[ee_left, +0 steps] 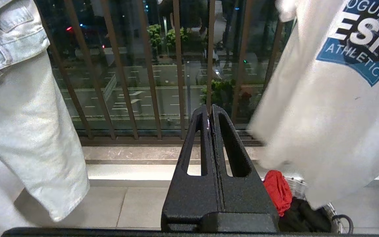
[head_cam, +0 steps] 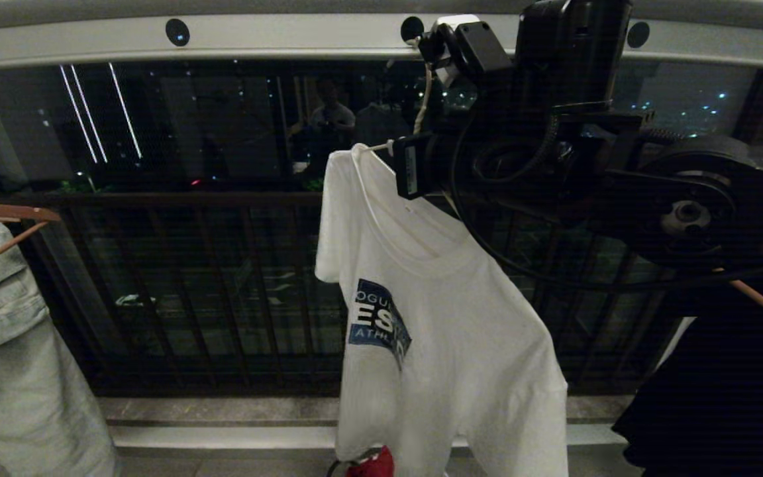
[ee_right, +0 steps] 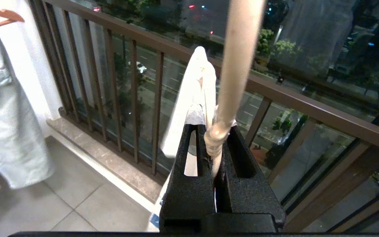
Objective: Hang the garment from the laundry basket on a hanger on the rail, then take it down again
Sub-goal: Take the clothes off the clothes rack
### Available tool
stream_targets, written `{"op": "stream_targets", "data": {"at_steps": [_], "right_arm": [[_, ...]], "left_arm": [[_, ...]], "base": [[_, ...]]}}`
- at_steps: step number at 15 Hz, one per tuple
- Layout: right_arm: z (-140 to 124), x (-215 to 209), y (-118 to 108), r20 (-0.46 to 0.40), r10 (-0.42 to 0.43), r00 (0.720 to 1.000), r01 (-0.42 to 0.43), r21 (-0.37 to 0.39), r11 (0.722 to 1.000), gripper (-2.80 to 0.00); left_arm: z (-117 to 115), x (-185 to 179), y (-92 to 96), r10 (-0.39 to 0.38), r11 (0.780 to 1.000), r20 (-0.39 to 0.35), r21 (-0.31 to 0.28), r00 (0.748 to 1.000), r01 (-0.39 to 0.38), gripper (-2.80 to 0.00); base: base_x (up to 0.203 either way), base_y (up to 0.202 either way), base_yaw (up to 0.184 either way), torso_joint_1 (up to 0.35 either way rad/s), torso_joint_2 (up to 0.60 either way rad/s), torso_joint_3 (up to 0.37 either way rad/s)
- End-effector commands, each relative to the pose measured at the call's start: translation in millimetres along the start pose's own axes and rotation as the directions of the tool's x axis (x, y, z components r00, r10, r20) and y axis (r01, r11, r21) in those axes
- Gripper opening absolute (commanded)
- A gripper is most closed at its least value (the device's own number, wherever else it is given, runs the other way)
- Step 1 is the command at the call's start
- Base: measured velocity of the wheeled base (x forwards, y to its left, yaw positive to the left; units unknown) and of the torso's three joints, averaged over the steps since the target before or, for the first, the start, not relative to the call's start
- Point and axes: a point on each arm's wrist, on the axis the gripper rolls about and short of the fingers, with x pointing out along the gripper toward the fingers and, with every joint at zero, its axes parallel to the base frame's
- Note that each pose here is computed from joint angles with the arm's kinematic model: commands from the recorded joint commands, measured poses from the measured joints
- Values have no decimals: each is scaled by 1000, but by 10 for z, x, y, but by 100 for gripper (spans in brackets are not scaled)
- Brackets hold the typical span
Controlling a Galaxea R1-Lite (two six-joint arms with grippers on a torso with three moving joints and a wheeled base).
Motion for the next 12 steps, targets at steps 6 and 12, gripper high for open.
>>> {"op": "stream_targets", "data": {"at_steps": [6,12], "right_arm": [[95,-111,-28,28,-4,1000,4,-10,1000,-280],[220,-269,41,59,22,998,-21,-16,1000,-280]], "left_arm": [[-8,2,0,0,1000,-2,0,1000,0,-280],[-8,3,0,0,1000,-3,0,1000,0,-280]], "base": [[0,0,0,0,0,0],[0,0,0,0,0,0]]}}
